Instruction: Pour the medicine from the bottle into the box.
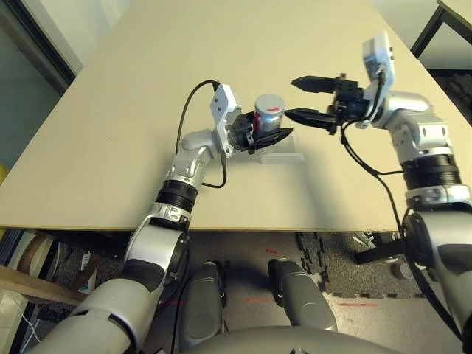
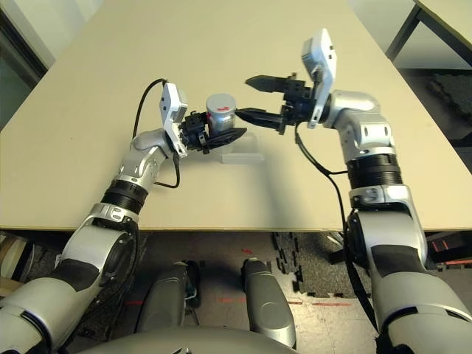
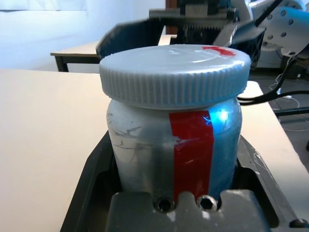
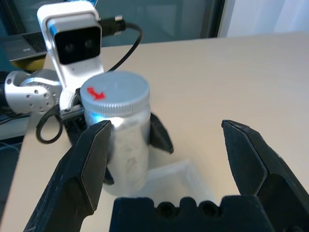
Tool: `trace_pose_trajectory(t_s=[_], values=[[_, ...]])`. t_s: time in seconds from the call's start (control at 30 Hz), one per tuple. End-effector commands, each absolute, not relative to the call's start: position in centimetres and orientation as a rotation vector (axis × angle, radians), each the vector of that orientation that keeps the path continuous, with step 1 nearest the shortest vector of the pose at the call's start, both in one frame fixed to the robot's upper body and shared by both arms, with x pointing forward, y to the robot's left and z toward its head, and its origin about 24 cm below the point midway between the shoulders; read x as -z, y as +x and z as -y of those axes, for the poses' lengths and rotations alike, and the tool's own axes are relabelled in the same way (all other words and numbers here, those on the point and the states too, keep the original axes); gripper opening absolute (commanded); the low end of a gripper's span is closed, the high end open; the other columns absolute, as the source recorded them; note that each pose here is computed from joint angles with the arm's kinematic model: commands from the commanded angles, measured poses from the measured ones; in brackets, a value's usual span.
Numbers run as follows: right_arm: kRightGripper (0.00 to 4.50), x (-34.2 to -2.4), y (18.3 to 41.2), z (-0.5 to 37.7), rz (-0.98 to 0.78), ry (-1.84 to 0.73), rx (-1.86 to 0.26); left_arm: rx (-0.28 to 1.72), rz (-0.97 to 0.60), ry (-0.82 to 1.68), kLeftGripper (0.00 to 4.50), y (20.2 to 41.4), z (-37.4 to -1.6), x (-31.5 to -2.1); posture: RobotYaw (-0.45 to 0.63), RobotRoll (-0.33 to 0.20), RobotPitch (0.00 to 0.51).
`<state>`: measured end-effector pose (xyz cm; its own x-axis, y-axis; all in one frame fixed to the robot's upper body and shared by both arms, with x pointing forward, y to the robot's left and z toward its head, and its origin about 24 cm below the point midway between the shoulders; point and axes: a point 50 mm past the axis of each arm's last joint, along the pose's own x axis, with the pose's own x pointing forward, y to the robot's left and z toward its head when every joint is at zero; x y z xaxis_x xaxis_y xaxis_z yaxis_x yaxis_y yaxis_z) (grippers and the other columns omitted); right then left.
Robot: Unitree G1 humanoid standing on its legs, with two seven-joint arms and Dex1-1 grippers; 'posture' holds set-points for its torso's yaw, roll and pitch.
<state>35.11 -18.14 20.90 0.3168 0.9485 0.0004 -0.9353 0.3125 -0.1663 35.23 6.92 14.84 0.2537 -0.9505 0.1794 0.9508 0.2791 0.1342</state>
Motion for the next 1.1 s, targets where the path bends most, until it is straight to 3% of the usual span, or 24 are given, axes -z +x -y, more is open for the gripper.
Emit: trace_pose_trajectory(t_s=[0.03,1.1], values=[[4.50,-21.2,34.5,18.8,0.110,-0.132,-1.265,1.312,0.254,0.026,2.72,35.2,-6.8,-15.1,-0.28,0.000,0.127],[4.50,-22.0,34.4,13.7,0.166,-0.090,-1.418,1.312,0.253,0.025,2.72,35.3,-6.5,-15.0,-0.28,0.000,0.126]])
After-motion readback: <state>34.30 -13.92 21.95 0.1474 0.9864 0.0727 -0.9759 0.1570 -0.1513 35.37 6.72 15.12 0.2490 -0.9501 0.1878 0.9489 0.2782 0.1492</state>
